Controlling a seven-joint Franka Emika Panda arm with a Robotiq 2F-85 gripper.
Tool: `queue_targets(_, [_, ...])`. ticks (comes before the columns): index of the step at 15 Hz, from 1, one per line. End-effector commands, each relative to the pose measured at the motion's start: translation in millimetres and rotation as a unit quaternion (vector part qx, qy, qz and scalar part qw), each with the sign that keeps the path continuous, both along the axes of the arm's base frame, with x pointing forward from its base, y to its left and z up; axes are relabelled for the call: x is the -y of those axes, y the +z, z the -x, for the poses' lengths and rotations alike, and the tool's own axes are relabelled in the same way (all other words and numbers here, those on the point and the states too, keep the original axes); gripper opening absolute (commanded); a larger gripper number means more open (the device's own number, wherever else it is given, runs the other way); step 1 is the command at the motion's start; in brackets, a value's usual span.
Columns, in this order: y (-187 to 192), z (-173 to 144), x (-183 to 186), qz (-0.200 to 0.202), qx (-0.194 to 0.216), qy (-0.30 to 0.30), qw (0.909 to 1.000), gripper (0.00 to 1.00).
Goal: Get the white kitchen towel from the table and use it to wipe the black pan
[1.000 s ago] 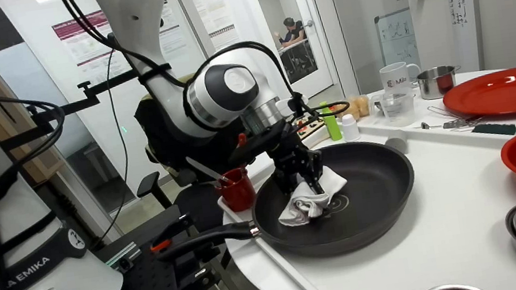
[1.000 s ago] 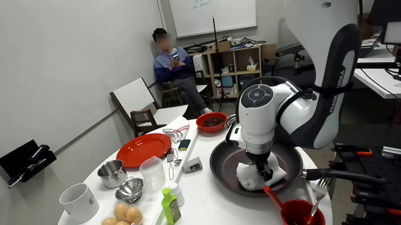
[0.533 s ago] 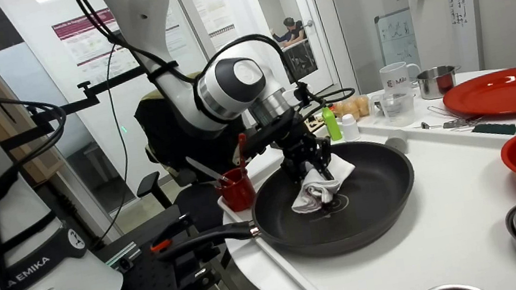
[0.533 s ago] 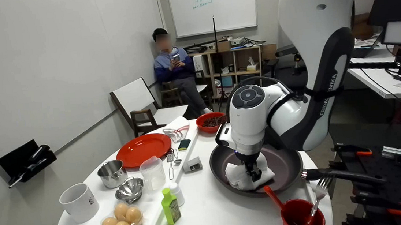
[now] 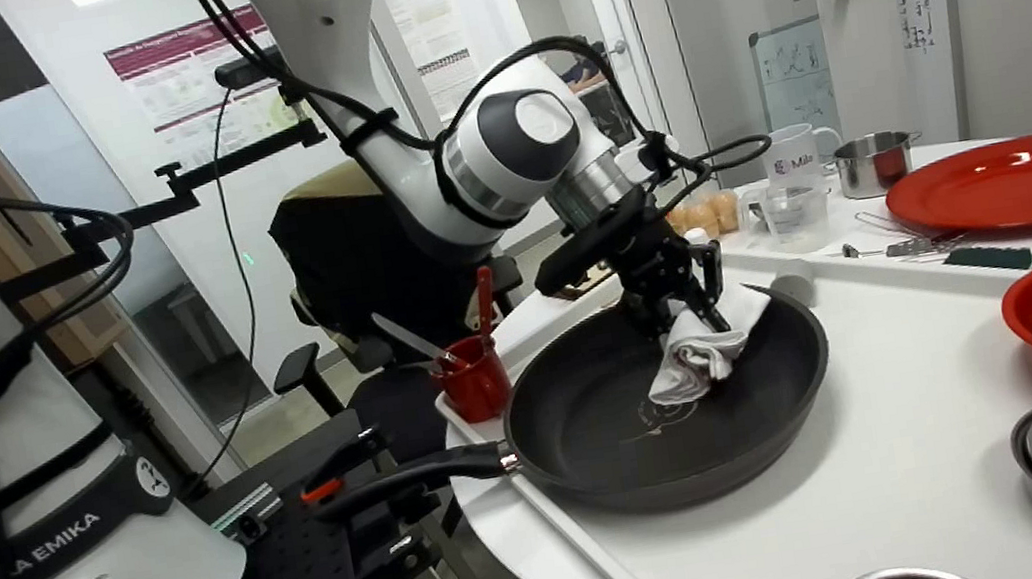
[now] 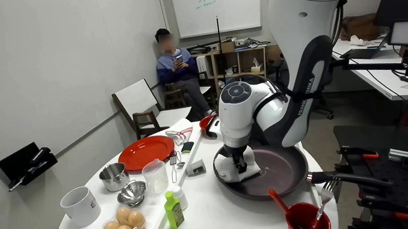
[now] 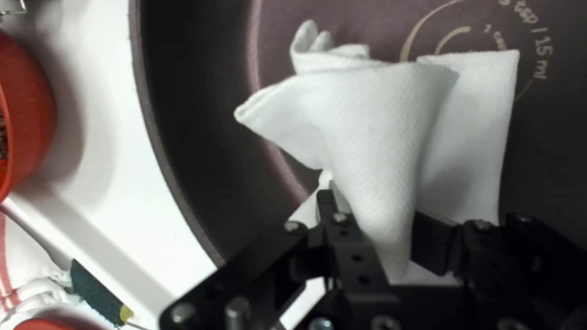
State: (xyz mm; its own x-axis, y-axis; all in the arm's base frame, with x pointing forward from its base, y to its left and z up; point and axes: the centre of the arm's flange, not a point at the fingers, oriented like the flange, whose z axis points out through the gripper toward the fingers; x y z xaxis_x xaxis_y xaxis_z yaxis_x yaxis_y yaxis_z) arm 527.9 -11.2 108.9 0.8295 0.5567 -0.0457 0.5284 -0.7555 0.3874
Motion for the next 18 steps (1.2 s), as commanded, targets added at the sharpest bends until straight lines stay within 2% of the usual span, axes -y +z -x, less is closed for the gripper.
queue_targets(1, [-10, -17, 25, 0.010, 0.010, -0.023, 0.9996, 0.09])
queue_targets(9, [-11, -13, 69, 0.019, 0.008, -0.052, 0.9984, 0.09])
queue_targets(18, [6, 32, 90, 0.028, -0.019, -0.062, 0.9975, 0.10])
